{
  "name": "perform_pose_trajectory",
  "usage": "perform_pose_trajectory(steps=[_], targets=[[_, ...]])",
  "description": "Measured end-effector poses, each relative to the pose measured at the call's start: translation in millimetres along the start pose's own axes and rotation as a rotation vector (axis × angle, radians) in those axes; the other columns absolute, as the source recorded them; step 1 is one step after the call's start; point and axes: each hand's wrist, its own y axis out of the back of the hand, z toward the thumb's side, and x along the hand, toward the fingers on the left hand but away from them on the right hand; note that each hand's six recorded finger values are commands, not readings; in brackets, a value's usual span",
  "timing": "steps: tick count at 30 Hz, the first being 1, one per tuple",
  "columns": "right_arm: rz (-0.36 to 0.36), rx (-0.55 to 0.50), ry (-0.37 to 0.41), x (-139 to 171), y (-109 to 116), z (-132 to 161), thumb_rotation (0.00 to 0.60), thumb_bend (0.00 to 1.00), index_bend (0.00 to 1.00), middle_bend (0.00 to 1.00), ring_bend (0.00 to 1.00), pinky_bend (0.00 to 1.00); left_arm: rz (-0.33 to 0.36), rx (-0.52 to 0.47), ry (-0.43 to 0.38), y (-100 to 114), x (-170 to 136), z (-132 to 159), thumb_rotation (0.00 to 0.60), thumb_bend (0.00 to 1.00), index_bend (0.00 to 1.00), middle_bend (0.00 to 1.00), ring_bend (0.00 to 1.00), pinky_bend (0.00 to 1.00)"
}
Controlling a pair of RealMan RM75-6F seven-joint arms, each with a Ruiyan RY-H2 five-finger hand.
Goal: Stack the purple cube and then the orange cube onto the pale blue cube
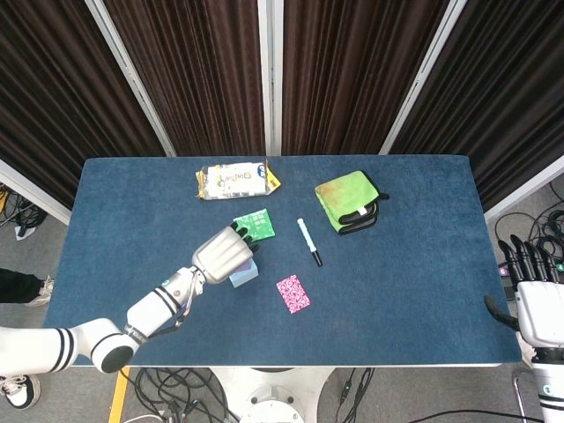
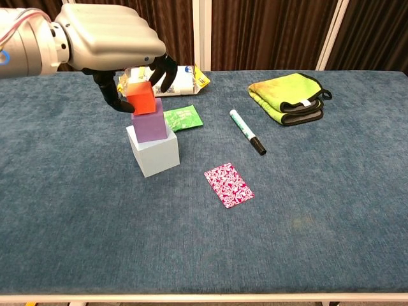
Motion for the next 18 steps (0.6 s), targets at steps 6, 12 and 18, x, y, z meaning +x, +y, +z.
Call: perform_pose_trajectory(steps=[6, 12, 18], targets=[[0.003, -0.001, 0.000, -0.9, -0.3, -0.6, 0.600, 0.18, 0.00, 0.00, 0.00, 0.00, -0.004, -0.001, 0.003, 0.2, 3.1, 0.0, 0.600, 0.28, 0.47, 0.59, 0.37, 0.43], [0.013, 0.000, -0.004, -1.9, -2.5, -1.2, 0.600, 0.18, 0.00, 0.00, 0.00, 0.00, 0.003, 0.020, -0.007, -2.0, 5.0, 2.9, 0.600, 0.28, 0.47, 0.59, 0.37, 0.43], [0.010, -0.001, -0.009, -2.0, -1.7, -3.0, 0.600, 0.18, 0.00, 0.00, 0.00, 0.00, 0.004, 0.037, -0.016, -5.8, 5.9, 4.4, 0.600, 0.28, 0.47, 0.59, 0.37, 0.42]])
